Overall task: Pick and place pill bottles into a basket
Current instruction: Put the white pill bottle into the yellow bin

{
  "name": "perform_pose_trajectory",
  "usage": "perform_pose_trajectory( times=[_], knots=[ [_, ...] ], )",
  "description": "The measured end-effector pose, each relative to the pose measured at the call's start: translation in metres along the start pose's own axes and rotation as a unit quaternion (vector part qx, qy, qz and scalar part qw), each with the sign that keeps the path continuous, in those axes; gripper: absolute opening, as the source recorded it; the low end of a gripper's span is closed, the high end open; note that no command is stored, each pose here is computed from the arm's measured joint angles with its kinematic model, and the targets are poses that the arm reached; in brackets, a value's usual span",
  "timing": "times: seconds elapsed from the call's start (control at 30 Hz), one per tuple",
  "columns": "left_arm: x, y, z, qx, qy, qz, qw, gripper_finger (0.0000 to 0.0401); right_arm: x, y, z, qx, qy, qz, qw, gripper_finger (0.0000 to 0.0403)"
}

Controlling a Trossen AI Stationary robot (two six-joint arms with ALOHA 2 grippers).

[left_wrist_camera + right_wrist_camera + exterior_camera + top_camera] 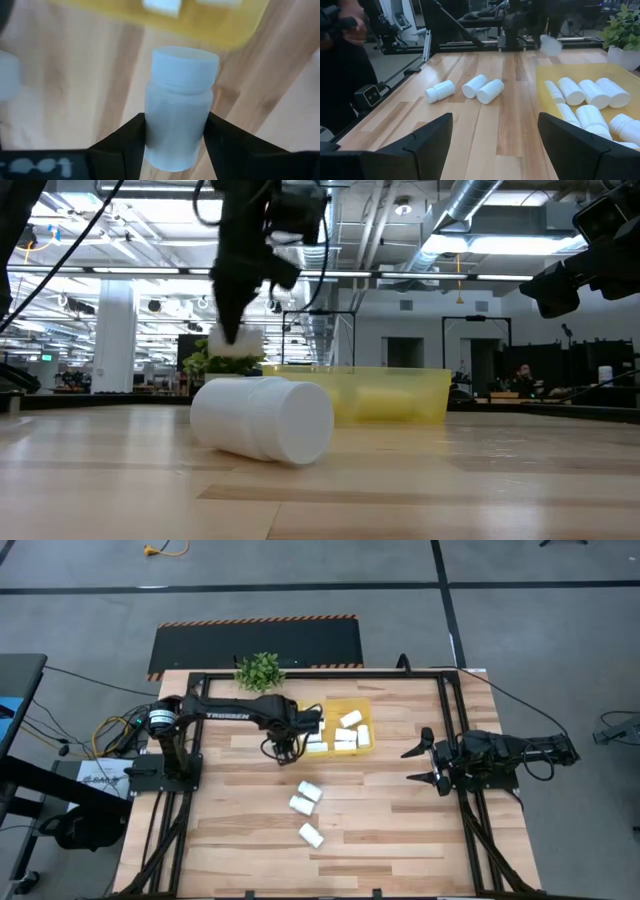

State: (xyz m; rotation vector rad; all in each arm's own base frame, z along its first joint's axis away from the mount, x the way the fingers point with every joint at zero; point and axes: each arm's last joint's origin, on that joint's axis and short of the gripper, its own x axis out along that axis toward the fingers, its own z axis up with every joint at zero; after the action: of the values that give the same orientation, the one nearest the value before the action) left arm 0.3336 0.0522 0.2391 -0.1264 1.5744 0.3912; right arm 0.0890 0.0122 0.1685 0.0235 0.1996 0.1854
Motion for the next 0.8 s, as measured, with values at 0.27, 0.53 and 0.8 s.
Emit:
perform_pose_trajectory(
  times=[0.27,0.53,0.8],
  knots=[
    [-0.048,0.006,0.025,-0.153,-0.138,0.01,0.979,0.0165,0.0,0.0,0.0,0.0,0.0,0.0,1.0,0.0286],
    [-0.062,0.009,0.041,-0.317,-0.229,-0.023,0.92,0.0165,0.0,0.0,0.0,0.0,0.0,0.0,1.0,0.0286],
    [-0.059,0.017,0.057,-0.338,-0.266,-0.054,0.901,0.0165,0.0,0.0,0.0,0.0,0.0,0.0,1.0,0.0286]
  ],
)
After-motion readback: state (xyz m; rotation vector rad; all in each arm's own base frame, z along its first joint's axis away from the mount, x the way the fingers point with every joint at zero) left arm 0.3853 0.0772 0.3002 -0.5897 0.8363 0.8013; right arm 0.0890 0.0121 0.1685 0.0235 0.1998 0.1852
